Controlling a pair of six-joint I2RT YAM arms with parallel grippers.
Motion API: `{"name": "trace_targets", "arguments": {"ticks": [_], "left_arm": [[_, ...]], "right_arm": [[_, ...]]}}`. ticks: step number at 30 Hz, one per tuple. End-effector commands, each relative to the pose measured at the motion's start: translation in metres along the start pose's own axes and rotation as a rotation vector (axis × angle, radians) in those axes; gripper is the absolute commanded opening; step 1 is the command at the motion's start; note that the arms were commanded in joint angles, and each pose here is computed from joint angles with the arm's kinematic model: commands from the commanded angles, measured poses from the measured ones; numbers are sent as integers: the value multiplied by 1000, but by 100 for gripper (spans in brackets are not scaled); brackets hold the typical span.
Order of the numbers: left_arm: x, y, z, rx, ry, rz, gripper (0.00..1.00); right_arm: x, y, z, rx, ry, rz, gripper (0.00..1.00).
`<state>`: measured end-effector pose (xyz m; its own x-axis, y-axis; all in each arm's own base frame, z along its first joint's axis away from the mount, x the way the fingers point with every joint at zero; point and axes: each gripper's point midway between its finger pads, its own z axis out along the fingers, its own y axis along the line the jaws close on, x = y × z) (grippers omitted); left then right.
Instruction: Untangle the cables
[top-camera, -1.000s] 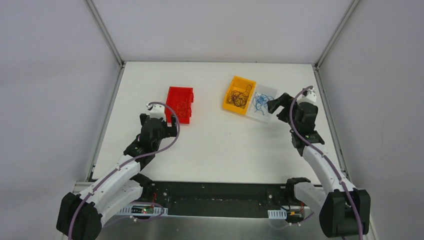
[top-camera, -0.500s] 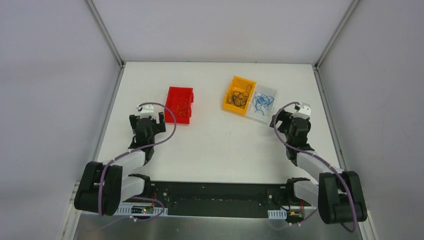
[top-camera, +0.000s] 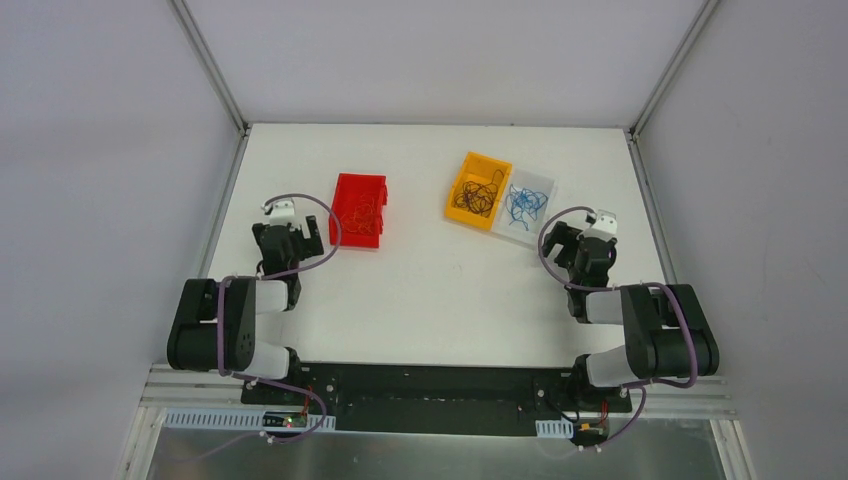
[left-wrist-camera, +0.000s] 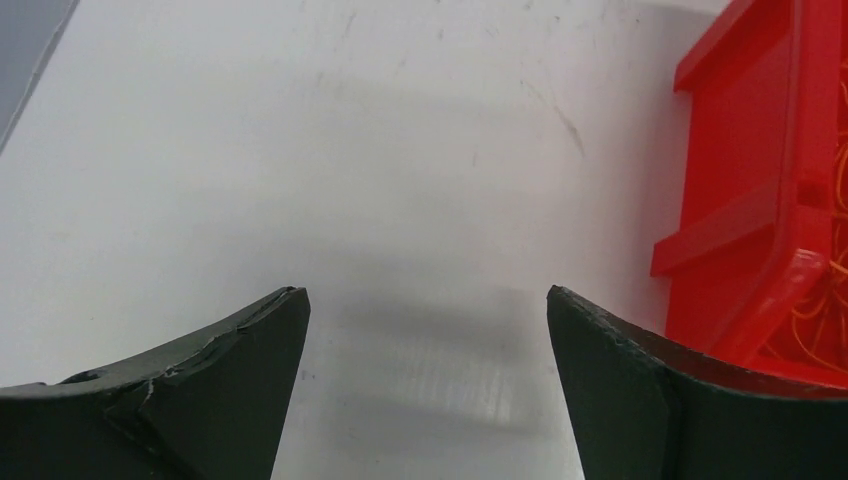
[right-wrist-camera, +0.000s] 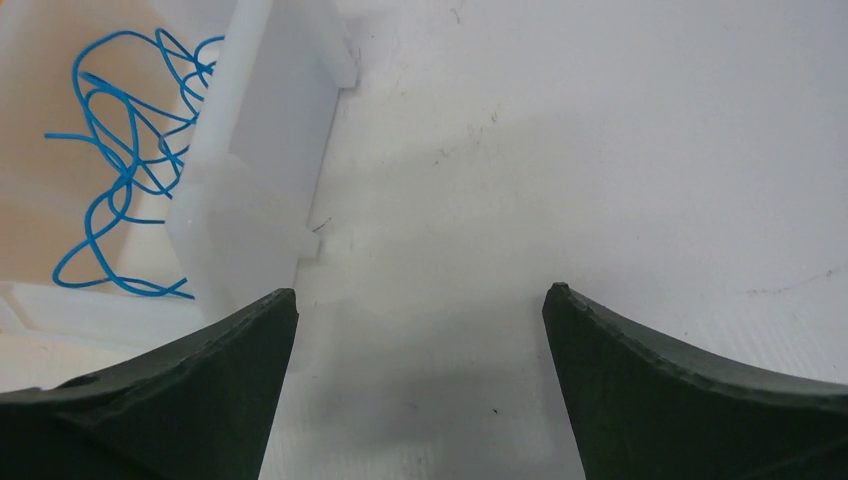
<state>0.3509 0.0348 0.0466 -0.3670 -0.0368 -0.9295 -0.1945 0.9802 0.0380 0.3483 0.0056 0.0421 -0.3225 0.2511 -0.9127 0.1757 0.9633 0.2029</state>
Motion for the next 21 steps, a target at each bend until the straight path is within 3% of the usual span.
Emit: {"name": "trace_targets", "arguments": {"ticks": [1,2,3,21], "left_arm": [[-18,-4,4,43,-44,-56,88],[-17,-5,4,44,-40,-54,97],[-17,-5,4,48,-40,-53,99],[-18,-5,5,48,-42,-52,99]], "right_arm": [[-30,5,7,-8,-88,41,99],[-30,5,7,-8,-88,41,99],[-30,5,7,-9,-88,41,99],[-30,5,7,-9,-89,43,99]]}}
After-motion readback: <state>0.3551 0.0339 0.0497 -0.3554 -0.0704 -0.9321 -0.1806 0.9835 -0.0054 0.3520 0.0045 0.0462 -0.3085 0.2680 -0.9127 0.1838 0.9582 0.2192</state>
